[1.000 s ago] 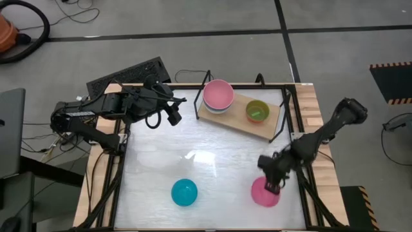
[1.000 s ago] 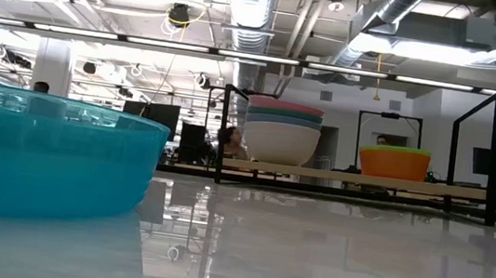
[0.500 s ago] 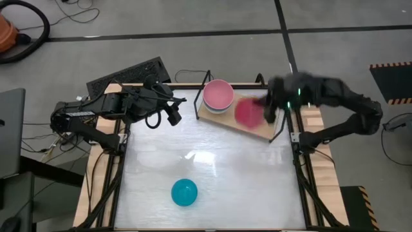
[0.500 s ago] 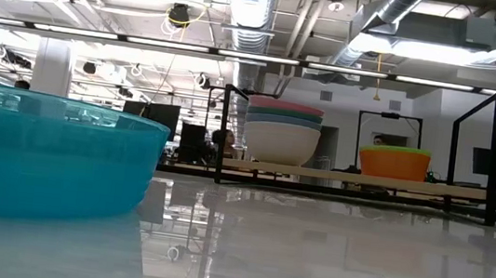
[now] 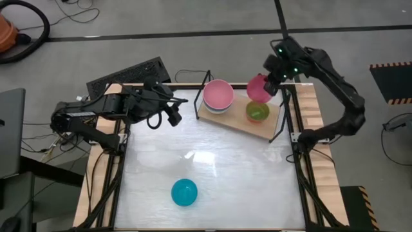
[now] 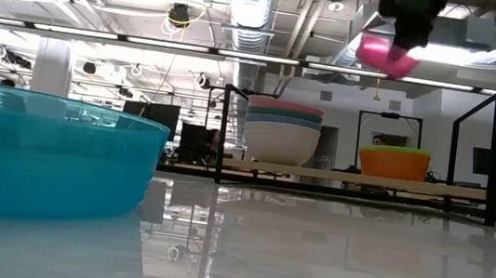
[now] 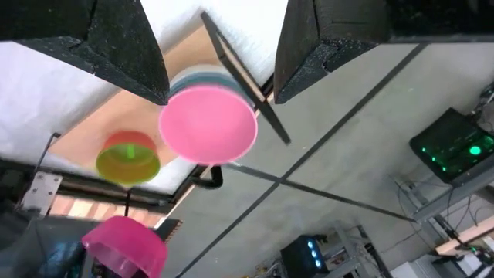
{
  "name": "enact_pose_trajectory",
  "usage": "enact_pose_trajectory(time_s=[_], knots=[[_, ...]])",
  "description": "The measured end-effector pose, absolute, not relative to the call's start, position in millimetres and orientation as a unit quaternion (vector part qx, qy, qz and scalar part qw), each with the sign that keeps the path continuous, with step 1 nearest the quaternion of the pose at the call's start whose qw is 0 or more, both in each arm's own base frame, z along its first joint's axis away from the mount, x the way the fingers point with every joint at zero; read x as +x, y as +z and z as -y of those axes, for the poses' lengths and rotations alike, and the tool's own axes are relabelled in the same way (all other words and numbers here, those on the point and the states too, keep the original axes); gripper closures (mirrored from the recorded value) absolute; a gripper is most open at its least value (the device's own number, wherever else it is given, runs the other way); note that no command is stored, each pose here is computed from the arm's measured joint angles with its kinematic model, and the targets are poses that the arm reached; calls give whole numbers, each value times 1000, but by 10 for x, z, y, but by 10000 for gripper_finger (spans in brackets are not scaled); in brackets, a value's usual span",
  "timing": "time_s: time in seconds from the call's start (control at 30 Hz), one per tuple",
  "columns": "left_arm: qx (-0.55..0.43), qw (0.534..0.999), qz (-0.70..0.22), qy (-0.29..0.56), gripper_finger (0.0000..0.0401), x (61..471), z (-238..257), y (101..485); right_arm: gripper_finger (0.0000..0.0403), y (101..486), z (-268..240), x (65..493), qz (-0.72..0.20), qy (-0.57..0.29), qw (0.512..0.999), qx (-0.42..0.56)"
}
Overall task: Place and stack bowls onto a shelf
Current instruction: Stack the light pink bowl on top of the light green bowl on the shelf
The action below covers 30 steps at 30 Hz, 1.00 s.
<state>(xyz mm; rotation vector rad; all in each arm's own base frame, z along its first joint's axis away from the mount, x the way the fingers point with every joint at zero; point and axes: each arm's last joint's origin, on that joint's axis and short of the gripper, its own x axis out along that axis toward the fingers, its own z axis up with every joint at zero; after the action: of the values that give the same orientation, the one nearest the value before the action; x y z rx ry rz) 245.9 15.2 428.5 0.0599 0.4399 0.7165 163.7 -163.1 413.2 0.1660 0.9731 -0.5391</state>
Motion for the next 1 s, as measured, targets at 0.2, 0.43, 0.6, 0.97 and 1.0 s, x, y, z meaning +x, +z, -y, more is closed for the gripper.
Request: enact_pose_trajectory(time_s=[0.2,0.43,0.6,0.97,1.0], knots=[[32,909,-227,349,179,2478,-152,4197,379,3892,1972,1661,-510,-232,823,98],[32,909,-225,351,179,2478,-153,4198,379,3383,2159,1654,-548,-201,801,134],[32,908,-224,352,179,2477,-154,4199,379,3046,2165,1638,-554,-200,796,141],[31,906,-222,360,179,2475,-158,4199,379,2695,2154,1633,-568,-184,790,139],[31,906,-222,360,179,2475,-157,4199,379,2675,2146,1628,-571,-181,788,140]])
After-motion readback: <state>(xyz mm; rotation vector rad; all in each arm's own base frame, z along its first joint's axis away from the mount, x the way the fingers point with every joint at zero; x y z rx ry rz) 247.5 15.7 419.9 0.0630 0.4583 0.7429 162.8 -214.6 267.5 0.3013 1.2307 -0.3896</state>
